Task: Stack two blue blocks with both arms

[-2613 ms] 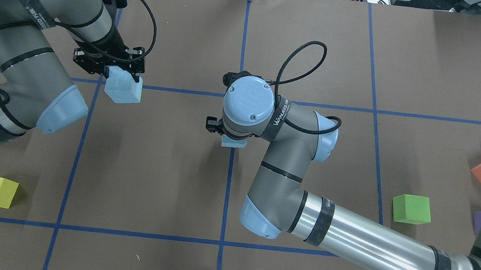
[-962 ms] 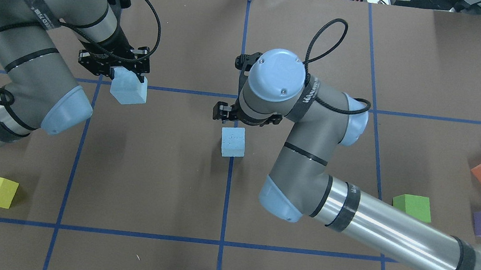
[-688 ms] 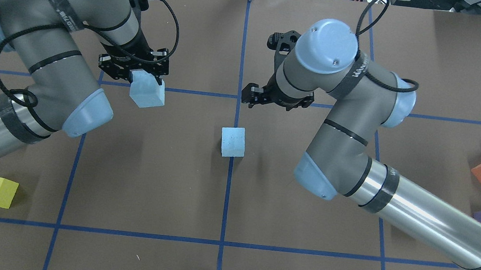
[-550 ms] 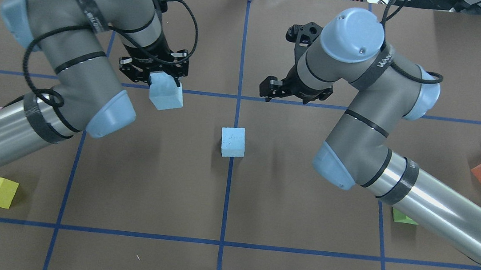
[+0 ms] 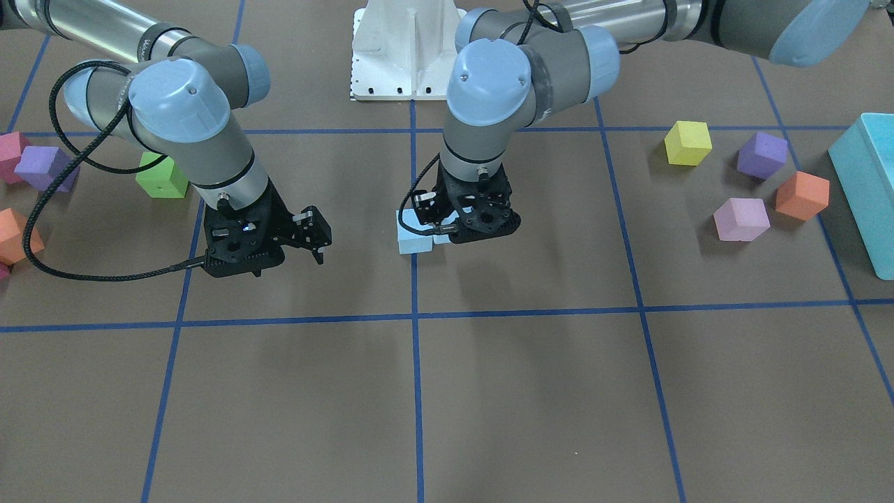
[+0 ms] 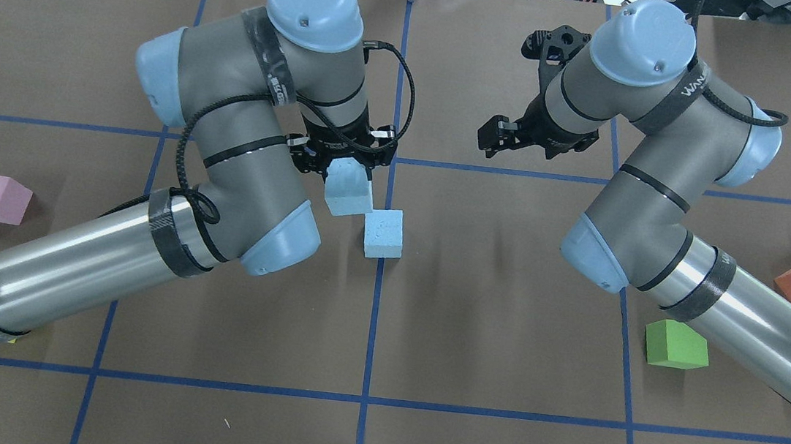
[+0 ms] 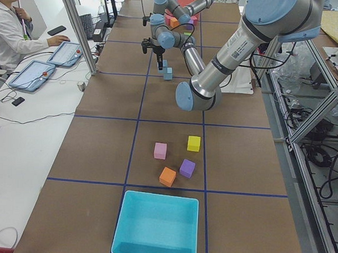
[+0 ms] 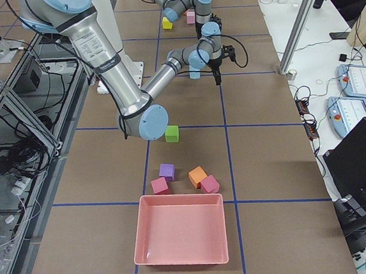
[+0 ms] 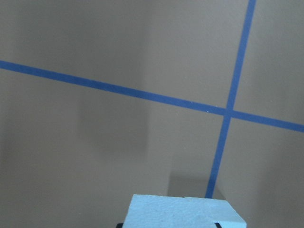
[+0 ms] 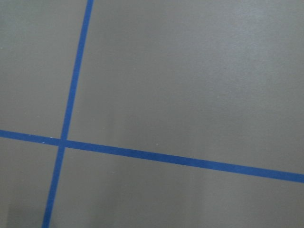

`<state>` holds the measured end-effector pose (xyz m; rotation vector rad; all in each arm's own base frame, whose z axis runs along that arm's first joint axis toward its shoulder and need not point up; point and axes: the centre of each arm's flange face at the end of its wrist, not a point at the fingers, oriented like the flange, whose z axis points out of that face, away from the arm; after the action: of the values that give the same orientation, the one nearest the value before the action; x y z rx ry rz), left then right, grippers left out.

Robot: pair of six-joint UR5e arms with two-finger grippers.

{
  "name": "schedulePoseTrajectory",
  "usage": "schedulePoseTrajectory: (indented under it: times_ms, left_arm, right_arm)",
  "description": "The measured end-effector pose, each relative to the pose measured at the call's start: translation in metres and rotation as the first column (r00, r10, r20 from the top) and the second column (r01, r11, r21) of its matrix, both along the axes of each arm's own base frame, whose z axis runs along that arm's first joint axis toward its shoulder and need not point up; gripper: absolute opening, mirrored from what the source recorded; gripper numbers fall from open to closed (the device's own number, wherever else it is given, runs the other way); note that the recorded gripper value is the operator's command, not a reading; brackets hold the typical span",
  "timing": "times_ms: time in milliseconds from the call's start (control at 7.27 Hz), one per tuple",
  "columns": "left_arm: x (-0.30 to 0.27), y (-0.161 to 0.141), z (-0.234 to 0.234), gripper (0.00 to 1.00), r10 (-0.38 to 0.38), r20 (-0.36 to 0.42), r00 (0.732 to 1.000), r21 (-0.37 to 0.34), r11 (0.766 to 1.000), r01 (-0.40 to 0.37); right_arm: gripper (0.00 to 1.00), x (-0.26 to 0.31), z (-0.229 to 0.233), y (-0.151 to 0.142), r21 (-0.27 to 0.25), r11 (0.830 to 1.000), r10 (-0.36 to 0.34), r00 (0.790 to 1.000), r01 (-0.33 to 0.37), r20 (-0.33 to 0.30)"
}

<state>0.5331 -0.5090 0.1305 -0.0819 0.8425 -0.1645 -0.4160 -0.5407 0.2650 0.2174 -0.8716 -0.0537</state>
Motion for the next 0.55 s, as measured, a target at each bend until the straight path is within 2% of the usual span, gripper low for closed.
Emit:
schedulePoseTrajectory:
  times_ms: [550]
  left_arm:
    - [0.035,0.019,-0.007,0.63,0.035,0.007,0.999,0.016,0.999,-0.036]
  right_arm:
    - [1.00,0.003,0.010,0.000,-0.006,1.000,0.000,1.000,0.000,-0.010]
